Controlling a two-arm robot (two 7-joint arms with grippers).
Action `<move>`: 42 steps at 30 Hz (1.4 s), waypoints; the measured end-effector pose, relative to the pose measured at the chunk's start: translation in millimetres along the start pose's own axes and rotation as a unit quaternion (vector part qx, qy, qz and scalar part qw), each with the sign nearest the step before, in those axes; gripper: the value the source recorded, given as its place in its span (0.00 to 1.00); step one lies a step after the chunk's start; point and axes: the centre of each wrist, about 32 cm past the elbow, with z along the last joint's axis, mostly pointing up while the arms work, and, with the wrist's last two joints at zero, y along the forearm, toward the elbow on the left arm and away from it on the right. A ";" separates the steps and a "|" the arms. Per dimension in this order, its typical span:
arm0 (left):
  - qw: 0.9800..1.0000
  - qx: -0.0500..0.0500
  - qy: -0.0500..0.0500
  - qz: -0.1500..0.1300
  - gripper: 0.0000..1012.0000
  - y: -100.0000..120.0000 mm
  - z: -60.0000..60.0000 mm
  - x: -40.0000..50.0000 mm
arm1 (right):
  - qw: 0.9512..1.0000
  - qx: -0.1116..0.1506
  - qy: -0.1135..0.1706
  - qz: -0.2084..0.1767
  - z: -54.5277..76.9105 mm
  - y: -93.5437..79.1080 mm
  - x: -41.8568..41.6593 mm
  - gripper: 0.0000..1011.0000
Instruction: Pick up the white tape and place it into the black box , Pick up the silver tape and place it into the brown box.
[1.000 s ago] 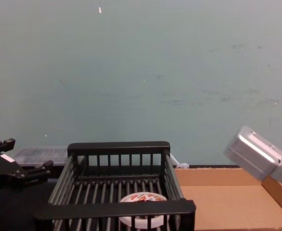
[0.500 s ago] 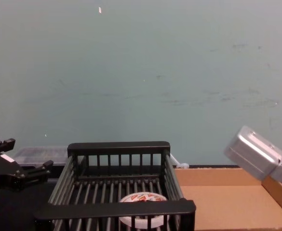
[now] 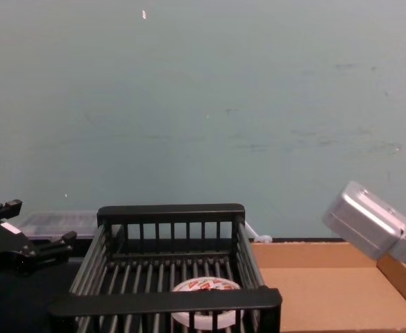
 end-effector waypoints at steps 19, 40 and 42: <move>1.000 0.000 0.000 0.000 0.99 0.0 0.0 0.0 | 1.000 0.005 -0.005 -0.004 -0.2 -2.1 -0.4 0.17; 1.000 0.000 0.000 0.000 0.99 0.0 0.0 0.0 | 0.987 0.064 0.054 -0.138 3.1 -45.2 34.9 0.17; 1.000 0.000 0.000 0.000 0.99 0.0 0.0 0.0 | 0.983 0.068 0.065 -0.160 4.6 -46.3 40.1 0.17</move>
